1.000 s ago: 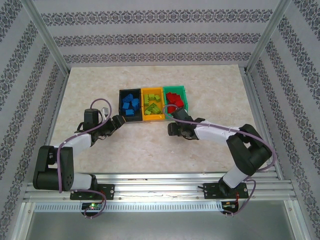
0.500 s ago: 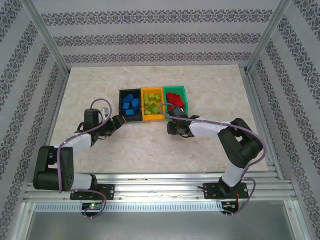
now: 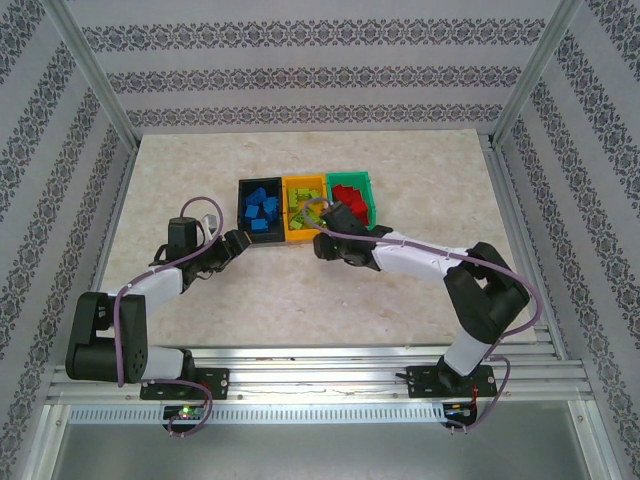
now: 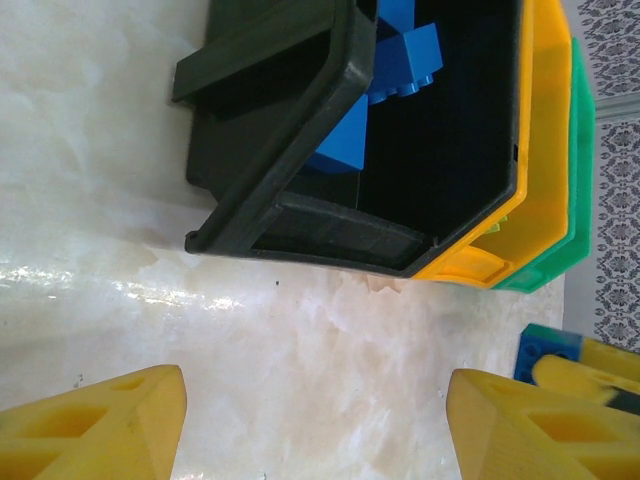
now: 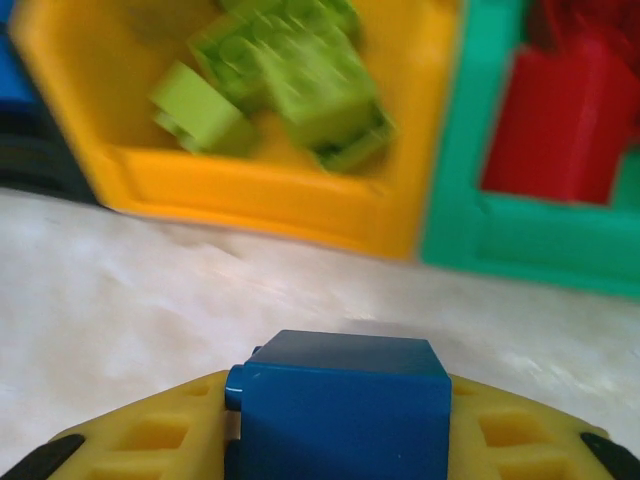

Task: Sort the legos into containers by color
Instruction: Pick up the lego from the center of the table, then place the lego in the container.

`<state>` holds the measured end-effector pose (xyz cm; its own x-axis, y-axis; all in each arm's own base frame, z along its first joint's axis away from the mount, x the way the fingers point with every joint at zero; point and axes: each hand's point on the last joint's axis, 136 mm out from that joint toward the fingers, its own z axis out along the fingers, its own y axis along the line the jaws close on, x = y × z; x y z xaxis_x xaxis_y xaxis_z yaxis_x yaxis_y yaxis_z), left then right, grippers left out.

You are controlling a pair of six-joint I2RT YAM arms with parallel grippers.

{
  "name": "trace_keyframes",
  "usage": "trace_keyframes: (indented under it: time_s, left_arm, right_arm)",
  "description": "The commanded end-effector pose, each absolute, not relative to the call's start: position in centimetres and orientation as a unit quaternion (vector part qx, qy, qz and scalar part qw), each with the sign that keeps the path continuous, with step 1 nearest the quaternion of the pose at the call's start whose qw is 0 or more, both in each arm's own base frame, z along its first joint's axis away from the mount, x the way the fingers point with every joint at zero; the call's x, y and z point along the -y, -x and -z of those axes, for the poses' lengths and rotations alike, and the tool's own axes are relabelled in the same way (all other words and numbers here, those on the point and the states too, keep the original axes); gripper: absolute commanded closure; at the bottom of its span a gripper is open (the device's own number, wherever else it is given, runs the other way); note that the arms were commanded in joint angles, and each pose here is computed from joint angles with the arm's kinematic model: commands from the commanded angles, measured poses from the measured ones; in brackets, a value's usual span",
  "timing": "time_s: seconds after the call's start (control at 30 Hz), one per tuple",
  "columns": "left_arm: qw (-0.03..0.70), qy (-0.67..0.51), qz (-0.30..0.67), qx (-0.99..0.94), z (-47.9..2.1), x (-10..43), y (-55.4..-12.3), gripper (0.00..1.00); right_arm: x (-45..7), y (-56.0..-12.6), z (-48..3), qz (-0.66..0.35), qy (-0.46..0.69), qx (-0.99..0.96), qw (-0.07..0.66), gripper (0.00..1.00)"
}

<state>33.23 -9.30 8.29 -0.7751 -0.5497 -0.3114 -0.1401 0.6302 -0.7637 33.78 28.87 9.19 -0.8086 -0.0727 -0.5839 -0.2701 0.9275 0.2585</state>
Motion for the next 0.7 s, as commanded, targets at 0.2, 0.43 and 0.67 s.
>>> trace_keyframes:
  time_s: [0.2, 0.43, 0.67]
  left_arm:
    - [0.27, 0.18, 0.376, -0.868, -9.3, 9.7, -32.2, 0.3]
    - [0.268, 0.177, 0.371, -0.871, -9.5, 9.6, -32.1, 0.3]
    - [0.274, 0.172, 0.354, -0.878, -10.1, 9.1, -32.5, 0.28]
  right_arm:
    - [-38.3, -39.3, -15.0, -0.26, 0.147, -0.891, 0.343, 0.62]
    - [-42.6, -44.0, -15.8, -0.29, 0.156, -0.878, 0.348, 0.53]
    - [-42.7, -44.7, -16.7, -0.31, 0.151, -0.872, 0.348, 0.4]
